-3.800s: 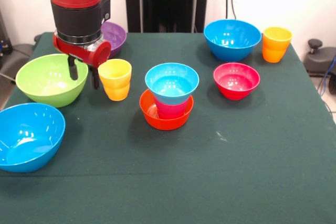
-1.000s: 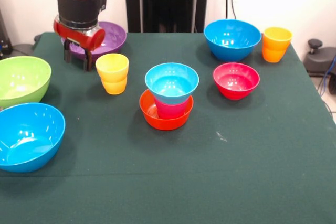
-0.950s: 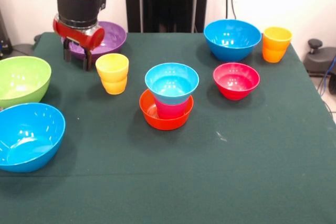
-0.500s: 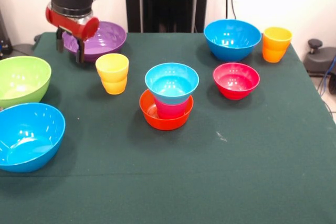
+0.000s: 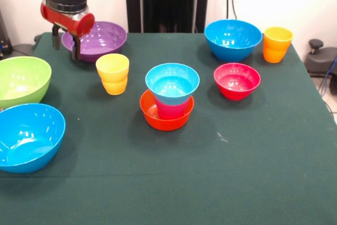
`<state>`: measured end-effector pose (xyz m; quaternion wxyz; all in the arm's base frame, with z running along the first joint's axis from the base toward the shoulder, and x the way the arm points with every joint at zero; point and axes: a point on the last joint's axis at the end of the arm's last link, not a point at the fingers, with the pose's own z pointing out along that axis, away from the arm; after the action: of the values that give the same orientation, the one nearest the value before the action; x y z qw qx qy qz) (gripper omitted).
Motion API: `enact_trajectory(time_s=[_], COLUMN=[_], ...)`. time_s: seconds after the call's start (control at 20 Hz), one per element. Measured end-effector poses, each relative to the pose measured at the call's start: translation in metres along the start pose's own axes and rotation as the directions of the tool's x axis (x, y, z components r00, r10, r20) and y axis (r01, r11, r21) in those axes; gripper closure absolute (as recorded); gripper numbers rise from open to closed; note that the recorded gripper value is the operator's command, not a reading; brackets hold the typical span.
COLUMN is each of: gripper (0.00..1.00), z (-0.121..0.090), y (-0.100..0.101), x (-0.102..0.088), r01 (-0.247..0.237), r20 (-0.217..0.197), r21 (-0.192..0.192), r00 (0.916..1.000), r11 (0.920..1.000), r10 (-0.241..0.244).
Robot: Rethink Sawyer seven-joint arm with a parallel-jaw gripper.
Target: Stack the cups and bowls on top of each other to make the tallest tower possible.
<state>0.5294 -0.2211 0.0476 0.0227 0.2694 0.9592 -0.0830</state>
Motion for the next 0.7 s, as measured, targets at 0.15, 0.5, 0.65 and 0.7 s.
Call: enact_trajectory(time_s=[0.15,0.5,0.65,0.7], gripper=[0.0,0.0,0.0,0.0], z=[0.008,0.031,0.039,0.039], y=[-0.002,-0.009,-0.01,-0.011], x=[0.0,0.007,0.013,0.014], r01=[0.031,0.134,0.184,0.189], r20=[-0.014,-0.05,-0.061,-0.062], r21=[-0.028,-0.09,-0.12,-0.123], r00=[0.9994,0.9891,0.9794,0.9782], r11=[0.9991,0.9869,0.9755,0.9741], r10=[-0.031,-0.139,-0.192,-0.198])
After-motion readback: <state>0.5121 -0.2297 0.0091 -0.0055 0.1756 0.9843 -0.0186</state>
